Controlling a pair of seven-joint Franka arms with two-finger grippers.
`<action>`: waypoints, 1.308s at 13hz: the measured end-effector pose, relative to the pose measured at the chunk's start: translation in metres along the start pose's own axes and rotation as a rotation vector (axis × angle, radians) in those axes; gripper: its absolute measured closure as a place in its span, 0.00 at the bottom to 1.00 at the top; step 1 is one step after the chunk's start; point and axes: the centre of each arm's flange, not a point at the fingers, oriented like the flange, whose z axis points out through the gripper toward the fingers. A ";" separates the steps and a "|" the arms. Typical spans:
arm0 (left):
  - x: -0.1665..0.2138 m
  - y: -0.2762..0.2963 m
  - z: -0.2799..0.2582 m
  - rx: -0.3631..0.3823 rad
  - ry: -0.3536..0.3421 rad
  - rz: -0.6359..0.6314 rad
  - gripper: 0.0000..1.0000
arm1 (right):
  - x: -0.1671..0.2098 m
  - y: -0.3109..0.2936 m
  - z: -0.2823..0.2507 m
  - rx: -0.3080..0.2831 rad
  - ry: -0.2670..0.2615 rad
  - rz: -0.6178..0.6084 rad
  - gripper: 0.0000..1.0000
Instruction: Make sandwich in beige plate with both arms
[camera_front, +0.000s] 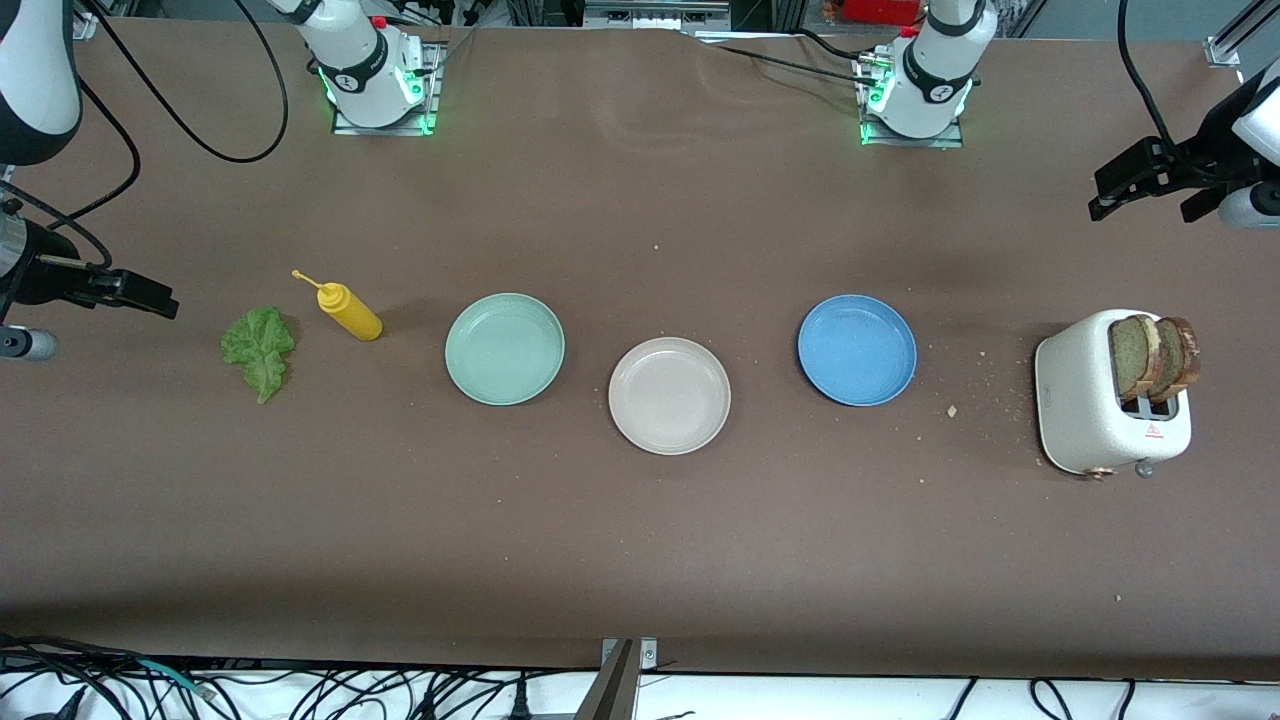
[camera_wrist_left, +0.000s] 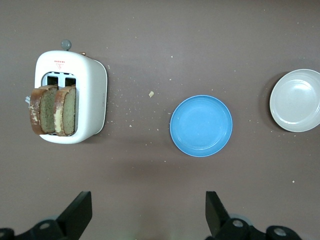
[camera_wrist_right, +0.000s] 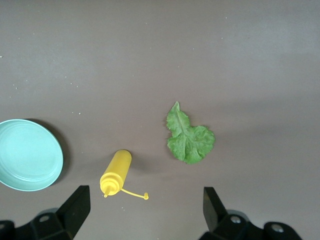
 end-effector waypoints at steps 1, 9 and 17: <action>0.000 0.000 0.000 0.000 0.000 0.000 0.00 | 0.000 0.000 0.000 0.000 0.000 0.001 0.00; 0.001 0.000 0.002 0.000 -0.004 0.000 0.00 | 0.000 0.000 0.001 0.000 -0.001 0.001 0.00; 0.003 0.001 0.004 0.001 -0.007 0.001 0.00 | 0.001 0.000 0.001 0.000 -0.002 0.001 0.00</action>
